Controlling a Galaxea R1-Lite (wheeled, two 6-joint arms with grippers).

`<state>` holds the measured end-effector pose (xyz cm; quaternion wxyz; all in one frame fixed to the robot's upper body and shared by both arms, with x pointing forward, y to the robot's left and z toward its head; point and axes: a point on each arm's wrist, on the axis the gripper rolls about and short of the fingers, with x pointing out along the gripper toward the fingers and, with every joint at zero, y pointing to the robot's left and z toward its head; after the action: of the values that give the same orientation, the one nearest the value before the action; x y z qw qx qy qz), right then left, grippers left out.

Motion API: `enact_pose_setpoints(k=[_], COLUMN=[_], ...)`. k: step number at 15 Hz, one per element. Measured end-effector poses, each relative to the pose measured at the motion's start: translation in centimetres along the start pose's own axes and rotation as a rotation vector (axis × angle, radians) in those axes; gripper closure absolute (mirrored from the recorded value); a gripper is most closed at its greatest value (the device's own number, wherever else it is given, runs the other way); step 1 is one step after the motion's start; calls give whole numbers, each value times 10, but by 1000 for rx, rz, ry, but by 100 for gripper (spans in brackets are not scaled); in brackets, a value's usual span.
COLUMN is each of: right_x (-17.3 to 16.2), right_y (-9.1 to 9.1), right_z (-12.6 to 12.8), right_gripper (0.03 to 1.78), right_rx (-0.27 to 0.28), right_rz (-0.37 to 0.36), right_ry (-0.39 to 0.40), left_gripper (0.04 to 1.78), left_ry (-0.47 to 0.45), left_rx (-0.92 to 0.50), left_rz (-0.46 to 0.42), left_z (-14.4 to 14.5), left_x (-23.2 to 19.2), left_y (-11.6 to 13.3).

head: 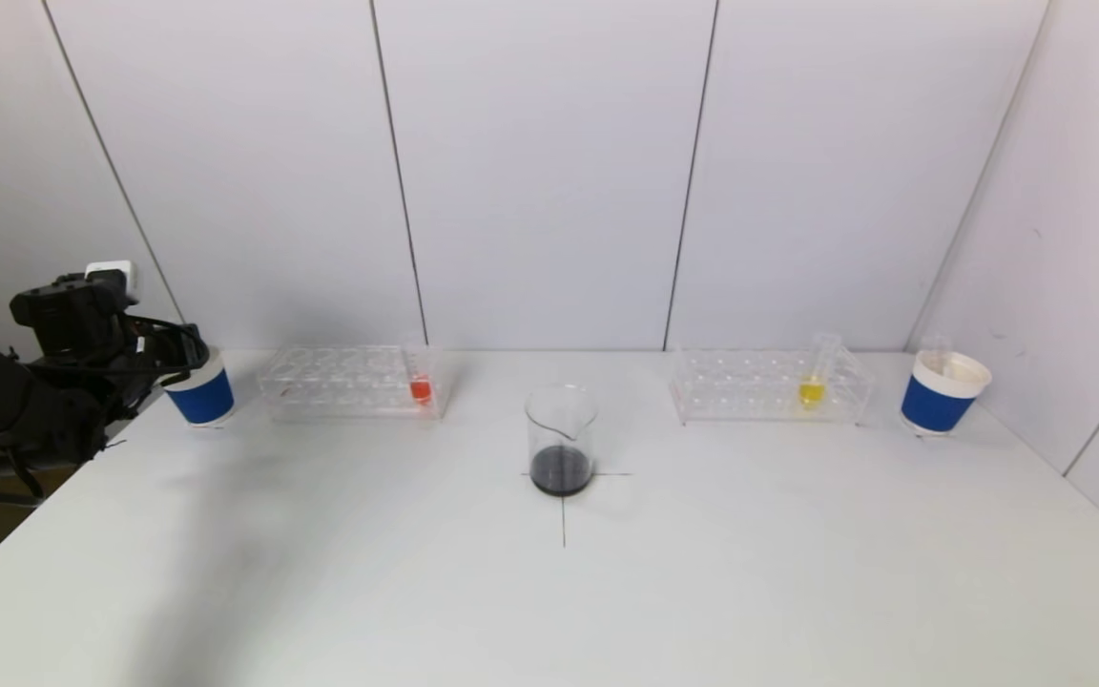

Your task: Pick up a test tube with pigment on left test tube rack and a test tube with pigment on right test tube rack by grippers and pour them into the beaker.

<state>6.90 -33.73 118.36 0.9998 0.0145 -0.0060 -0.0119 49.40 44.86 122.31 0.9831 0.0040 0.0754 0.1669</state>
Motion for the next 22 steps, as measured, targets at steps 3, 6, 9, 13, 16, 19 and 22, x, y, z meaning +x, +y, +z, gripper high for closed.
enact_pose_setpoints(k=[3,6,9,13,16,19,22], right_x=[0,0,0,0,0,0,0], right_y=[0,0,0,0,0,0,0], right_z=[0,0,0,0,0,0,0], right_gripper=[4,4,4,4,4,4,4], right_rx=[0,0,0,0,0,0,0], right_rz=[1,0,0,0,0,0,0], right_ry=[-1,-1,-1,-1,-1,-1,-1], left_gripper=[104,53,21,6,6,6,6], left_ry=[1,-2,-4,-9,-11,-15,-34], left_rx=[0,0,0,-2,-2,-3,-4], left_rz=[0,0,-1,0,0,1,1], left_z=[0,1,1,3,4,5,11], left_x=[0,0,0,-1,-1,-2,-4], left_y=[0,0,0,0,0,0,1])
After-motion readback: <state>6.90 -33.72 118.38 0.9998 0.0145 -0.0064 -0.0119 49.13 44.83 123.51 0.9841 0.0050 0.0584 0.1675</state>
